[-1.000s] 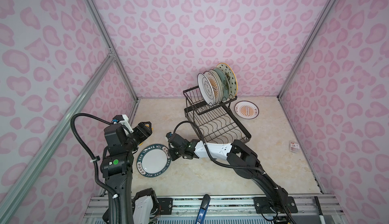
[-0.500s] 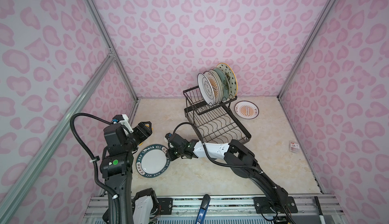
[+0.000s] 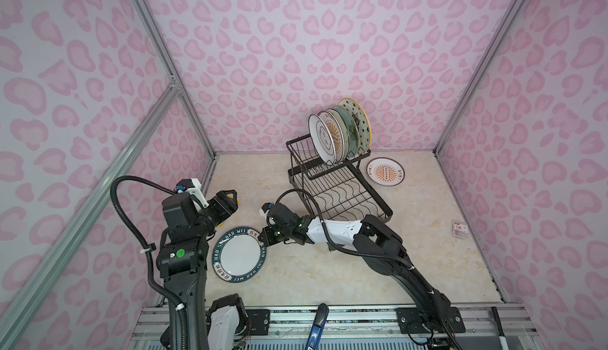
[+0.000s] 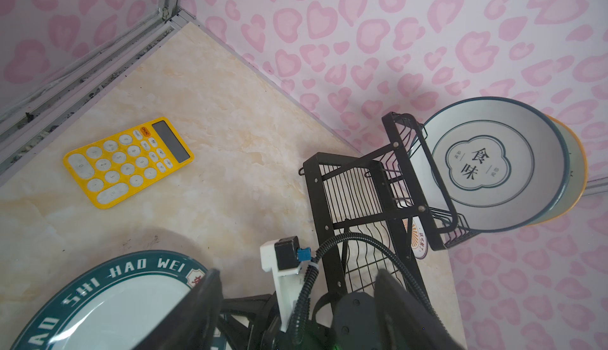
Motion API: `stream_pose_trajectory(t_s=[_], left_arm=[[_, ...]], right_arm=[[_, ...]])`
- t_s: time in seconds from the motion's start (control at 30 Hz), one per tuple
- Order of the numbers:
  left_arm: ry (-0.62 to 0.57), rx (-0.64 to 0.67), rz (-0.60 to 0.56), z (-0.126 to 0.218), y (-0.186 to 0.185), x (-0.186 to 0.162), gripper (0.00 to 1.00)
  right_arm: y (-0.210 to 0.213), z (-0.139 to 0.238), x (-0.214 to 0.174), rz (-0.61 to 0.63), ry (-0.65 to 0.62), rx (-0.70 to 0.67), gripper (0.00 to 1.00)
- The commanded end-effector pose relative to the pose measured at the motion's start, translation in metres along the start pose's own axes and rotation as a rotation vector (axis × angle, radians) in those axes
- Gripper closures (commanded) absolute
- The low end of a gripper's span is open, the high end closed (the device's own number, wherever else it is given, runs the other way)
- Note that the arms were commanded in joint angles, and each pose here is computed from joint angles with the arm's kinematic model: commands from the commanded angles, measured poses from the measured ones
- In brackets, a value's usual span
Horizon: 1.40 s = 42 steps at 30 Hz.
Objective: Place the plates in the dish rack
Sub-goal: 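Close the right gripper on the SHI HAO WEI plate's rim and tilt it up, then lift the plate upright with the right gripper toward the left gripper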
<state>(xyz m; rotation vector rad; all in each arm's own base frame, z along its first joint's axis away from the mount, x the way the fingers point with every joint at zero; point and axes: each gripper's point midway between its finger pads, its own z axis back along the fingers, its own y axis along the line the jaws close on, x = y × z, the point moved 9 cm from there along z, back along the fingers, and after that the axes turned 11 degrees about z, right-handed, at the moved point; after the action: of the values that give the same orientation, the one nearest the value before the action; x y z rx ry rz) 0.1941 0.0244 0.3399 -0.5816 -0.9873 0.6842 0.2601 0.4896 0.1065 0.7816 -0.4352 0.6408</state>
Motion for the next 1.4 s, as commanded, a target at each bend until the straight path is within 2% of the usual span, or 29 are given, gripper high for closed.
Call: stream_pose_trajectory(t_s=[0.0,0.23,0.57,1.03,1.17,1.37], left_arm=[[-0.004,-0.017,-0.019,0.001,-0.003,0.002,0.25],[0.009,-0.042,-0.009,-0.002,-0.002,-0.001,0.25],[0.014,-0.058,-0.009,-0.001,-0.003,-0.003,0.25],[0.021,-0.076,-0.026,0.0,-0.004,-0.004,0.25],[0.039,-0.127,-0.036,-0.001,-0.007,-0.006,0.25],[0.078,-0.273,-0.066,-0.001,-0.018,-0.009,0.25]], right_arm=[[-0.01,0.014,0.002,-0.005,-0.027,-0.047,1.0],[-0.004,0.06,0.017,0.0,-0.121,-0.062,1.0],[0.013,0.096,0.037,0.069,-0.19,-0.093,1.0],[0.039,0.164,0.061,0.139,-0.348,-0.149,1.0],[0.034,0.188,0.06,0.149,-0.373,-0.182,1.0],[0.022,0.226,0.061,0.134,-0.465,-0.233,1.0]])
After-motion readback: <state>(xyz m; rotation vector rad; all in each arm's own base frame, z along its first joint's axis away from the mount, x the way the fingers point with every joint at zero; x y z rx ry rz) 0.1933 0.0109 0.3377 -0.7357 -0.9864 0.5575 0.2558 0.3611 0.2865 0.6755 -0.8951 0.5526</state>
